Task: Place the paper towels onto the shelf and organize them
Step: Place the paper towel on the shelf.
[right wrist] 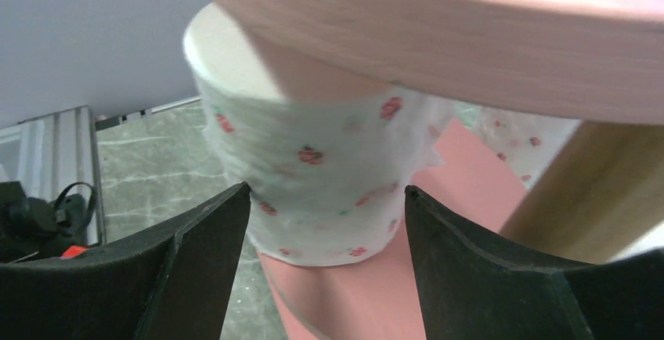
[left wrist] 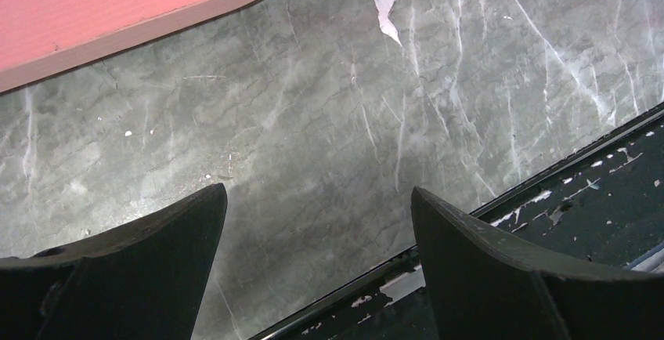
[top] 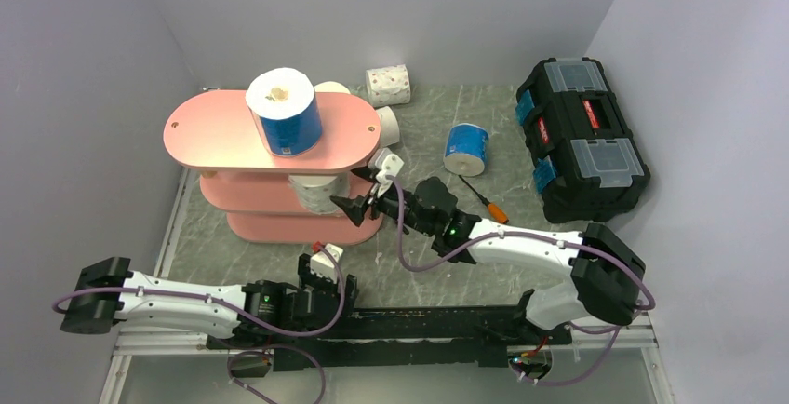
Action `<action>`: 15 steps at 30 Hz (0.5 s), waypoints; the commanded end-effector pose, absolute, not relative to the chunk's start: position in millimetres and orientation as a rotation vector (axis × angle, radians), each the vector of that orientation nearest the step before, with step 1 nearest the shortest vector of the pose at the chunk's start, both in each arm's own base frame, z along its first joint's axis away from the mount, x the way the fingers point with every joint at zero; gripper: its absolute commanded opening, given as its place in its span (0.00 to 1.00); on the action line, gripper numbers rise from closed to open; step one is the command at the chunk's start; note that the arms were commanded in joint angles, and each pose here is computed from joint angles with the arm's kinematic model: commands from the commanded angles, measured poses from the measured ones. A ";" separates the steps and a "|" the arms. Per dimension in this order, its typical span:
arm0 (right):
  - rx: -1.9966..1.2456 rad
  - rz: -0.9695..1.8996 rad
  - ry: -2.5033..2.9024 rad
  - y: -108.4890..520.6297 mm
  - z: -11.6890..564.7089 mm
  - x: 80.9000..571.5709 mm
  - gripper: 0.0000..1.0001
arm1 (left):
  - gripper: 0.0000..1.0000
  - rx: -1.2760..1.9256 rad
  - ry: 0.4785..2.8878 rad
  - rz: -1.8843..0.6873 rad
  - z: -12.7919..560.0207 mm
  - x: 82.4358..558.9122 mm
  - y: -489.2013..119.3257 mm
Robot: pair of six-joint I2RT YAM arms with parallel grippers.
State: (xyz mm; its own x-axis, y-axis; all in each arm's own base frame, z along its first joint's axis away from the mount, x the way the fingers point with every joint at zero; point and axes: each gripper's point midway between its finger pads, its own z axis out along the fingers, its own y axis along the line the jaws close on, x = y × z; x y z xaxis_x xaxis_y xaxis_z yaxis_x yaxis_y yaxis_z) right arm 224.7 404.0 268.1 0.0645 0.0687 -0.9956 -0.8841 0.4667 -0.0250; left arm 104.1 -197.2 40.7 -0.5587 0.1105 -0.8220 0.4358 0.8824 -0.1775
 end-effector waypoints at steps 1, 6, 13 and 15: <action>-0.739 0.870 1.218 393.5 302.0 234.5 0.74 | 0.94 0.371 2.111 -0.492 54.7 105.8 -208.2; -0.776 0.896 1.208 399.8 298.5 235.4 0.74 | 0.94 0.369 2.113 -0.486 54.3 105.8 -207.9; -0.842 0.954 1.185 411.3 292.0 232.3 0.74 | 0.94 0.361 2.118 -0.484 53.3 105.9 -206.5; -0.862 0.969 1.173 413.7 291.1 232.4 0.74 | 0.94 0.359 2.119 -0.485 53.6 105.8 -206.9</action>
